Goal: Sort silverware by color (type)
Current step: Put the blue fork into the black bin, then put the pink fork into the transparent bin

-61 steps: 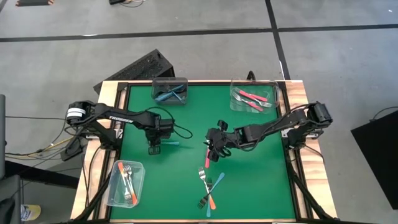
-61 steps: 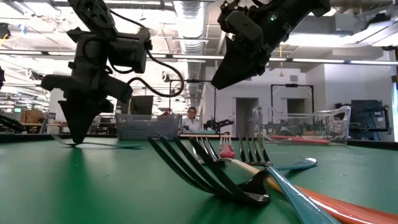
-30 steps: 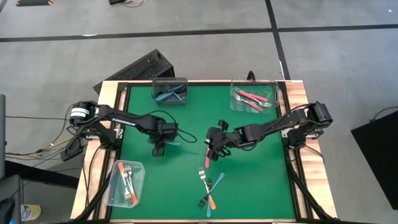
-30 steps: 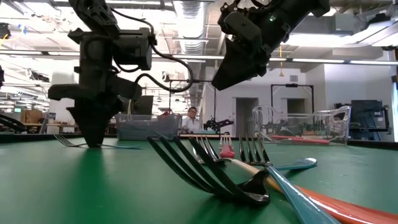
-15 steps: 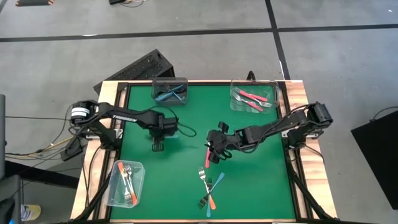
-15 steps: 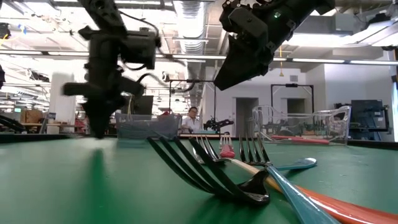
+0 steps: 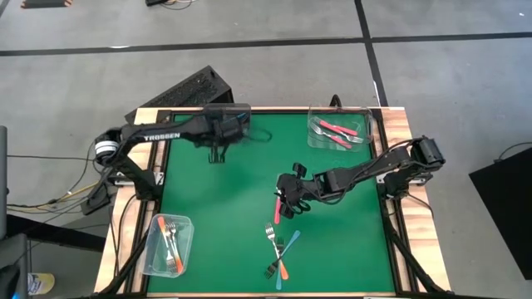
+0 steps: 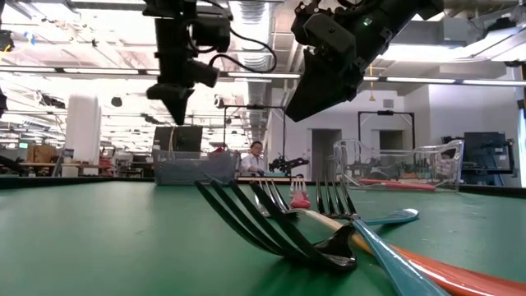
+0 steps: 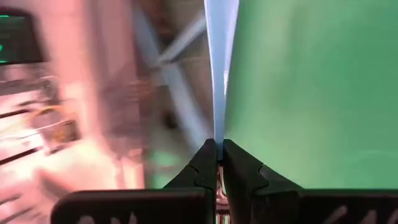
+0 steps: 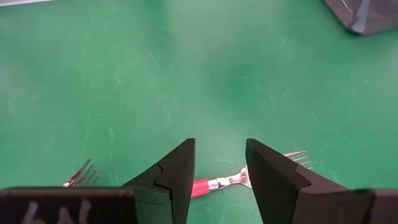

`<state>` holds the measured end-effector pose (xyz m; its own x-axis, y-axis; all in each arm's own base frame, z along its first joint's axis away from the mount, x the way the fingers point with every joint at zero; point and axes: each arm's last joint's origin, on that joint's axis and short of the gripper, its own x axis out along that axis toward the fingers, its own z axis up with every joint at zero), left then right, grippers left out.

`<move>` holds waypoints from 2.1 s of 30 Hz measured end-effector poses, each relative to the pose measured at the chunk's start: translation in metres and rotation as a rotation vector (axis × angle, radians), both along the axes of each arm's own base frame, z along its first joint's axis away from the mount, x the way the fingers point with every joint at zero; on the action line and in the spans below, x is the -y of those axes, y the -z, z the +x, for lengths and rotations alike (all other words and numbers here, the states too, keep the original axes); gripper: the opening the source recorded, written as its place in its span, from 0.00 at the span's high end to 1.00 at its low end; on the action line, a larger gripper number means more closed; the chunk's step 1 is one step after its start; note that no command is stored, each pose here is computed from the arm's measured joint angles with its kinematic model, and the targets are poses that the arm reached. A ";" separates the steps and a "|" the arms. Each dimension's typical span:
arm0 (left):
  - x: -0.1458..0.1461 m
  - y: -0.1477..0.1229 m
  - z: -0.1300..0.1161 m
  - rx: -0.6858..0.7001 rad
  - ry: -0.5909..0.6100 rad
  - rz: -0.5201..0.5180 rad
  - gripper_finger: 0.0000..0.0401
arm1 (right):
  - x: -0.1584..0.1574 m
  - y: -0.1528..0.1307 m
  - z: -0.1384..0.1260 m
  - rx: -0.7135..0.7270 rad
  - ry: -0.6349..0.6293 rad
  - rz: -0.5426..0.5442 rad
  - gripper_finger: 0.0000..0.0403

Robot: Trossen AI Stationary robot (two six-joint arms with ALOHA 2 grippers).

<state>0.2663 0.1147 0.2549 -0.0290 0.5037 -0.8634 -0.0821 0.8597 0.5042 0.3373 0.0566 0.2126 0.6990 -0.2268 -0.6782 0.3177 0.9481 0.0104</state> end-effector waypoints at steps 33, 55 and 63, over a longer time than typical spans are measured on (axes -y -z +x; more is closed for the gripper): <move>-0.027 -0.013 0.015 0.490 -0.151 -0.223 0.73 | -0.006 0.006 -0.014 0.069 0.438 0.072 0.58; 0.126 -0.012 0.033 0.425 -0.031 0.056 0.81 | 0.000 0.080 0.022 0.111 0.719 0.212 0.67; 0.129 -0.012 0.027 0.409 -0.075 0.101 0.81 | -0.006 0.088 0.023 0.038 0.665 0.291 0.63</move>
<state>0.2934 -0.0145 0.2667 0.2664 0.5956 -0.7579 -0.3530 0.7919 0.4982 0.3603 0.0627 0.1247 0.5004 -0.4264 -0.7535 0.8204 0.5117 0.2553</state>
